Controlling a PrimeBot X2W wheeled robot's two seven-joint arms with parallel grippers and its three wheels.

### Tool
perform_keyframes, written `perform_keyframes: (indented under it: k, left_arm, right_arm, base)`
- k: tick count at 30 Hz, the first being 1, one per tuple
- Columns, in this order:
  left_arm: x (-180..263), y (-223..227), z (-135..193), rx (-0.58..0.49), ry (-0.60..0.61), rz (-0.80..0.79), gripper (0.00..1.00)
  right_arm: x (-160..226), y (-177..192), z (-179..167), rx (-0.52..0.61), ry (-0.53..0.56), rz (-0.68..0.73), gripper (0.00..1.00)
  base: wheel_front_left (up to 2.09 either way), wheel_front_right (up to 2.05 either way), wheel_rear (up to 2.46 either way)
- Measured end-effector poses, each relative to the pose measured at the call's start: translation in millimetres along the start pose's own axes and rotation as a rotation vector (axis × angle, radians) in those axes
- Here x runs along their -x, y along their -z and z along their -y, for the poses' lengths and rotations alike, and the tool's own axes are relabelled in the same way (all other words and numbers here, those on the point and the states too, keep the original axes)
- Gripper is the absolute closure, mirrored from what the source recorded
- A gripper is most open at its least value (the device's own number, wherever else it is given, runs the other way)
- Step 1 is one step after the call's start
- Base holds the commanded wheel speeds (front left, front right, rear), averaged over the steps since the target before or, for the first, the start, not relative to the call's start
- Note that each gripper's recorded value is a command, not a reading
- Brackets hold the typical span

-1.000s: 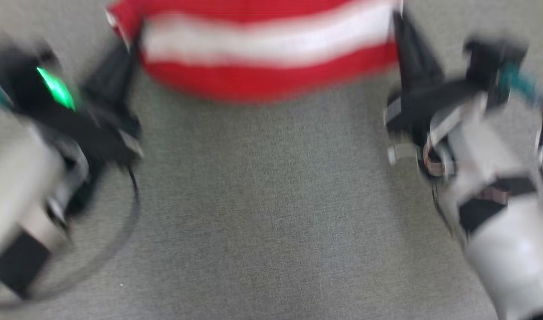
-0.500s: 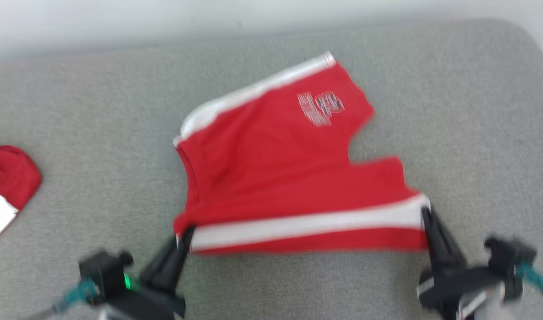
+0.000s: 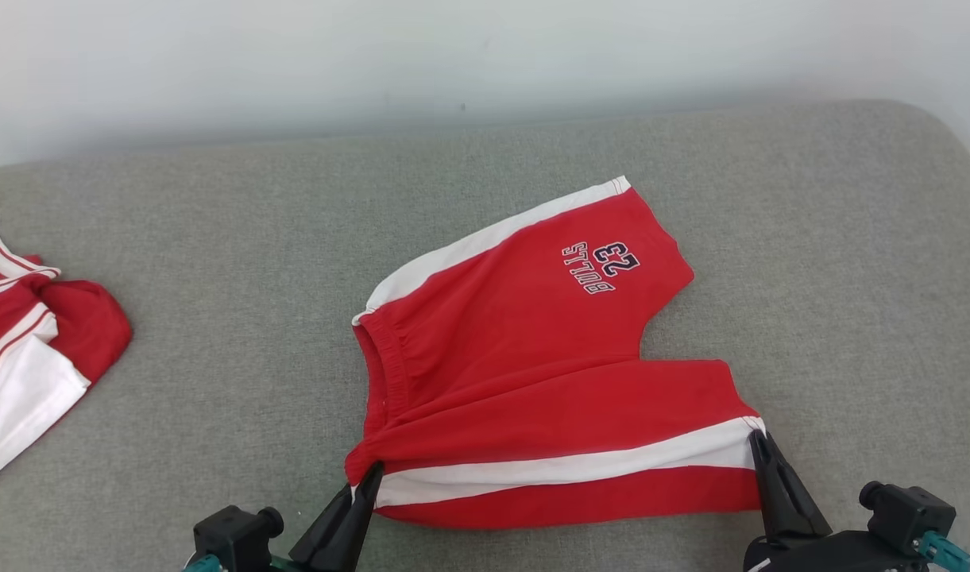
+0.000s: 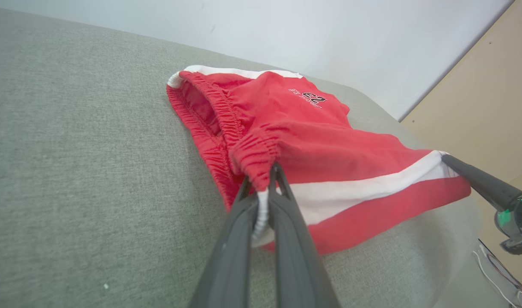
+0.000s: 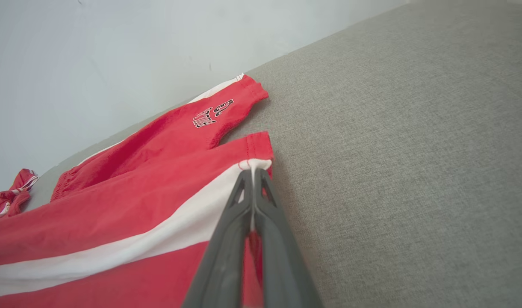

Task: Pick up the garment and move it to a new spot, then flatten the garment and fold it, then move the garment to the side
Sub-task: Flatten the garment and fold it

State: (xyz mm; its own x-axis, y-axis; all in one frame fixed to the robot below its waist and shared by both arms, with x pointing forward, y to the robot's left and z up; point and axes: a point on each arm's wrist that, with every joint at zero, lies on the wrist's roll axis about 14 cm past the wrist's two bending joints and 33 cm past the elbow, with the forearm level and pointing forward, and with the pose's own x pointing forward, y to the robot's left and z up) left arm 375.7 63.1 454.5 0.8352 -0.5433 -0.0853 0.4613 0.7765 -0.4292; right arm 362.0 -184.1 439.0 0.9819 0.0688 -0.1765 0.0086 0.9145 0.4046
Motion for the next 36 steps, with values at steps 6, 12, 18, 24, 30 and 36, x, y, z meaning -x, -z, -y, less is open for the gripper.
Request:
perform_keyframes:
  k: [6, 12, 18, 24, 30, 36]
  left_arm:
    - [-8, -21, 3, -0.025, 0.022, 0.050, 1.00]
    - [-53, -92, 16, -0.187, 0.165, 0.149, 1.00]
    - [-112, -207, 37, -0.290, 0.282, 0.277, 1.00]
    - [-163, -275, 49, -0.406, 0.326, 0.311, 1.00]
    - [-210, -331, 45, -0.415, 0.324, 0.383, 1.00]
    - [-238, -330, 30, -0.413, 0.323, 0.404, 1.00]
  right_arm:
    - [-11, -21, -11, 0.040, -0.045, 0.039, 1.00]
    - [-62, -84, -40, 0.142, -0.152, 0.144, 1.00]
    - [-129, -175, -75, 0.189, -0.221, 0.297, 1.00]
    - [-188, -238, -106, 0.236, -0.241, 0.375, 1.00]
    - [-237, -295, -120, 0.234, -0.216, 0.468, 1.00]
    - [-267, -294, -118, 0.247, -0.201, 0.476, 1.00]
  base:
    - [0.00, 0.00, 0.00]
    - [0.00, 0.00, 0.00]
    - [0.00, 0.00, 0.00]
    - [0.00, 0.00, 0.00]
    - [0.00, 0.00, 0.00]
    - [0.00, 0.00, 0.00]
